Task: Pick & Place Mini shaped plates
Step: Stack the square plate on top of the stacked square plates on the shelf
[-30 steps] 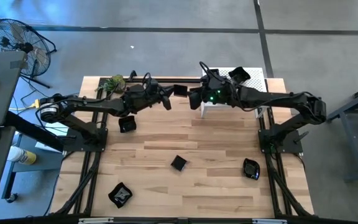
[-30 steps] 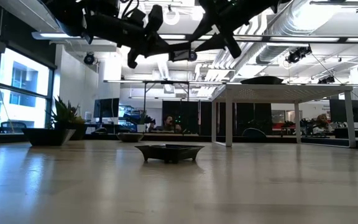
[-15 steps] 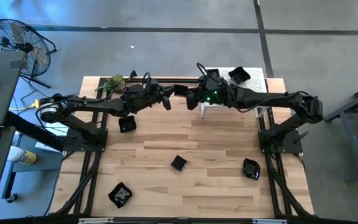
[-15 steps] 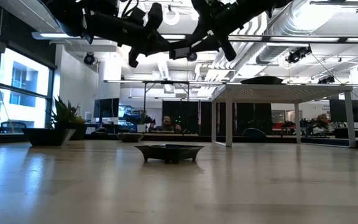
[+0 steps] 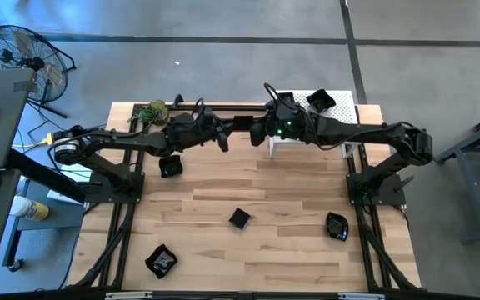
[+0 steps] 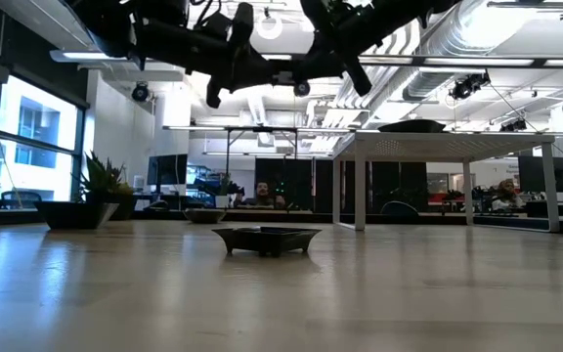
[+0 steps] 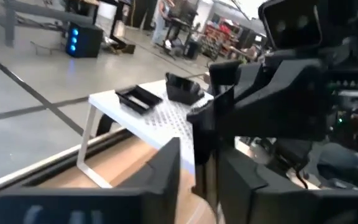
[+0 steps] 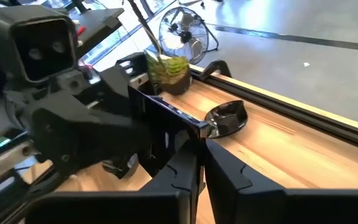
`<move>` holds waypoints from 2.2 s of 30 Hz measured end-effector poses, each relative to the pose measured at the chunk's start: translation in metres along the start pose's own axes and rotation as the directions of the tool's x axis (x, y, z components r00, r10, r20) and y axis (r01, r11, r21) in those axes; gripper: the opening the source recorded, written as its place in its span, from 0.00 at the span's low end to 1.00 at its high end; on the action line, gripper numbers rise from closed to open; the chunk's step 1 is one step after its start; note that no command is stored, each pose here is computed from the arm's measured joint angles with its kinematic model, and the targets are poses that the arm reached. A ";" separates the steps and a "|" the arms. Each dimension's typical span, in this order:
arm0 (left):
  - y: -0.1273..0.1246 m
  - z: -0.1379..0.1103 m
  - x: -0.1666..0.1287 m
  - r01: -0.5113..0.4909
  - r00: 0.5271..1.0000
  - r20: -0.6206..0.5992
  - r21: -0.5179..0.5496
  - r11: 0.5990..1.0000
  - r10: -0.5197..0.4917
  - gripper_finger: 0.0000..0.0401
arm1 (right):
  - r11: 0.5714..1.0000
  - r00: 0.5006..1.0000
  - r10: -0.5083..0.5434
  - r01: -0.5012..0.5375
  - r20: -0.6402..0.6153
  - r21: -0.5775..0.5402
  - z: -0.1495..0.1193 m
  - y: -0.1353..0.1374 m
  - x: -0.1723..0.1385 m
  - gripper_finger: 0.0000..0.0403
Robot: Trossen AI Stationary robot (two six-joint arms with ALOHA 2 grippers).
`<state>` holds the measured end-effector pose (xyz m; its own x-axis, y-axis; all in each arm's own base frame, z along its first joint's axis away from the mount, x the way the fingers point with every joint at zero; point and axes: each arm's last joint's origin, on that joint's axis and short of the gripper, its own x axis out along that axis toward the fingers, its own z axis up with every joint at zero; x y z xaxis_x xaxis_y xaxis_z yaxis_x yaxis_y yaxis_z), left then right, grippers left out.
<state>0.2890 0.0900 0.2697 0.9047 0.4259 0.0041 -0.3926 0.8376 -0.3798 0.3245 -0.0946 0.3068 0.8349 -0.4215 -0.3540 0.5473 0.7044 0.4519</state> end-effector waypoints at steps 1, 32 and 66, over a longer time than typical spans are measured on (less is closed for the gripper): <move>-0.001 0.001 -0.001 0.013 1.000 -0.009 0.000 1.000 -0.013 0.25 | 1.000 1.000 0.003 -0.003 -0.003 0.001 0.000 0.000 0.000 0.05; 0.015 0.050 -0.059 0.035 0.992 -0.124 0.069 0.997 -0.026 0.04 | 0.942 0.945 -0.165 0.236 -0.282 0.240 0.113 -0.174 -0.063 0.06; 0.017 0.043 -0.061 0.018 0.980 -0.199 0.068 0.998 -0.004 0.04 | 0.950 0.878 -0.106 0.228 -0.467 0.214 0.110 -0.203 -0.035 0.19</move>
<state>0.2204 0.0932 0.3025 0.9210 0.3460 -0.1790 -0.3869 0.8663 -0.3160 0.1908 -0.2861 0.3176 0.6478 -0.1781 -0.7407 0.7228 0.4508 0.5238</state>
